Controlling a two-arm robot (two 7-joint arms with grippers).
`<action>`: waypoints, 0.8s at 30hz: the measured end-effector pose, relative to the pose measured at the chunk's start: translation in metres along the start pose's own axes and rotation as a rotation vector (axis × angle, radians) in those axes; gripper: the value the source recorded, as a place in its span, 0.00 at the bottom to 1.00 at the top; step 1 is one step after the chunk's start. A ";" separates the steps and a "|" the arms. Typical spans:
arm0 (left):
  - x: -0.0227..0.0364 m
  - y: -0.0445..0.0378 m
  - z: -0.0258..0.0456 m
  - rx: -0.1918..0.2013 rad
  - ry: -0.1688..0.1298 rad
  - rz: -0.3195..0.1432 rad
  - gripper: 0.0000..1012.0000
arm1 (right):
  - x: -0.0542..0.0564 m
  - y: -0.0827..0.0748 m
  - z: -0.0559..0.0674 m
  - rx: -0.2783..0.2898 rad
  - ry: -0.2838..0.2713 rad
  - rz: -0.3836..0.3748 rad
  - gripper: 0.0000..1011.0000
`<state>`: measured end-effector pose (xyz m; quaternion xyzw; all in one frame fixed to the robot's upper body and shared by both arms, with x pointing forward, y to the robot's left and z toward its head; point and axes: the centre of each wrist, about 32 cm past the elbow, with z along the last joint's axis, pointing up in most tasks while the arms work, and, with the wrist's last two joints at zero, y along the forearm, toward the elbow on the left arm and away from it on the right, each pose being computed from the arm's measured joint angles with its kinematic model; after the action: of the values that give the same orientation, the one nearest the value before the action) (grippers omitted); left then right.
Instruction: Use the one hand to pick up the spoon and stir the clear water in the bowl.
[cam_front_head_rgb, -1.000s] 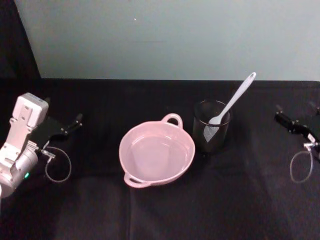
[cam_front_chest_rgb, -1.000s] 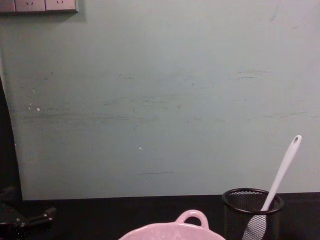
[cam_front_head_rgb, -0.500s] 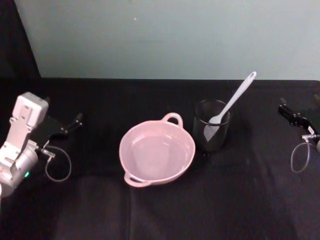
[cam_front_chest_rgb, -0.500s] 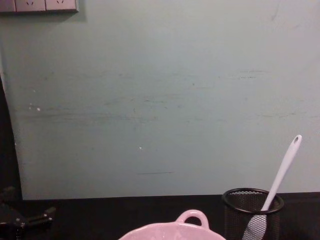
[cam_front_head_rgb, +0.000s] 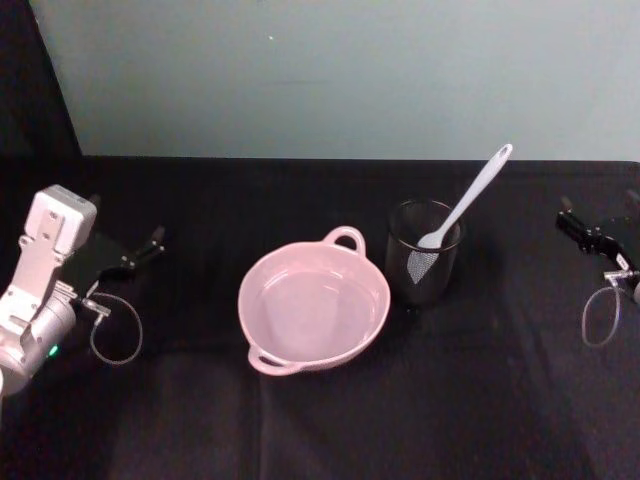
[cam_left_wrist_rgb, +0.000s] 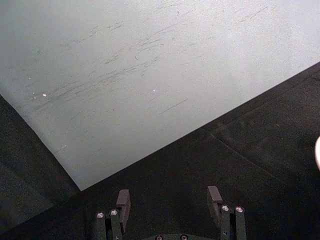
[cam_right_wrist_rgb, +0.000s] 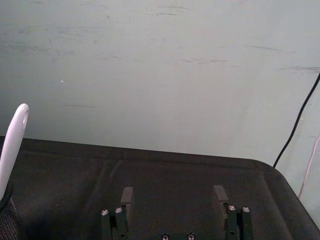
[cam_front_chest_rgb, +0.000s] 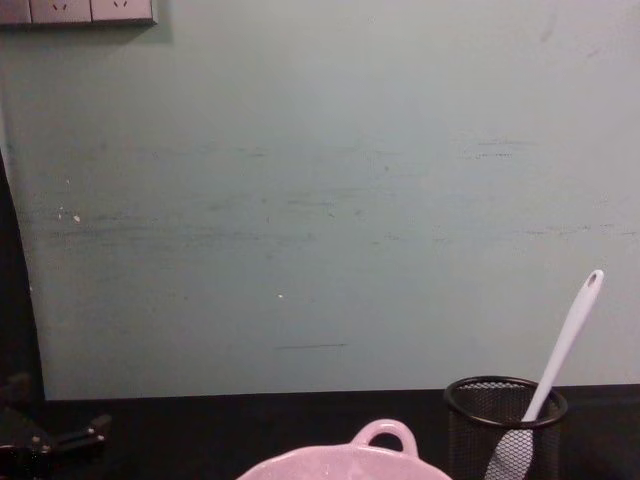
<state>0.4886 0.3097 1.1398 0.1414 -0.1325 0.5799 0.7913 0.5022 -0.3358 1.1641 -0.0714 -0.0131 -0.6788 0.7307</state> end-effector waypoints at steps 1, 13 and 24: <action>0.0000 0.0000 0.0000 0.000 0.000 0.000 1.00 | 0.000 0.000 0.000 0.000 0.000 0.000 0.99; 0.0000 0.0000 0.0000 0.000 0.000 0.000 1.00 | 0.000 0.000 0.000 0.000 -0.001 0.001 0.99; 0.0000 0.0000 0.0000 0.000 0.000 0.000 1.00 | 0.000 -0.001 0.000 0.000 -0.001 0.001 0.99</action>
<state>0.4886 0.3097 1.1398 0.1415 -0.1324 0.5799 0.7913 0.5017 -0.3359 1.1643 -0.0717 -0.0135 -0.6783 0.7311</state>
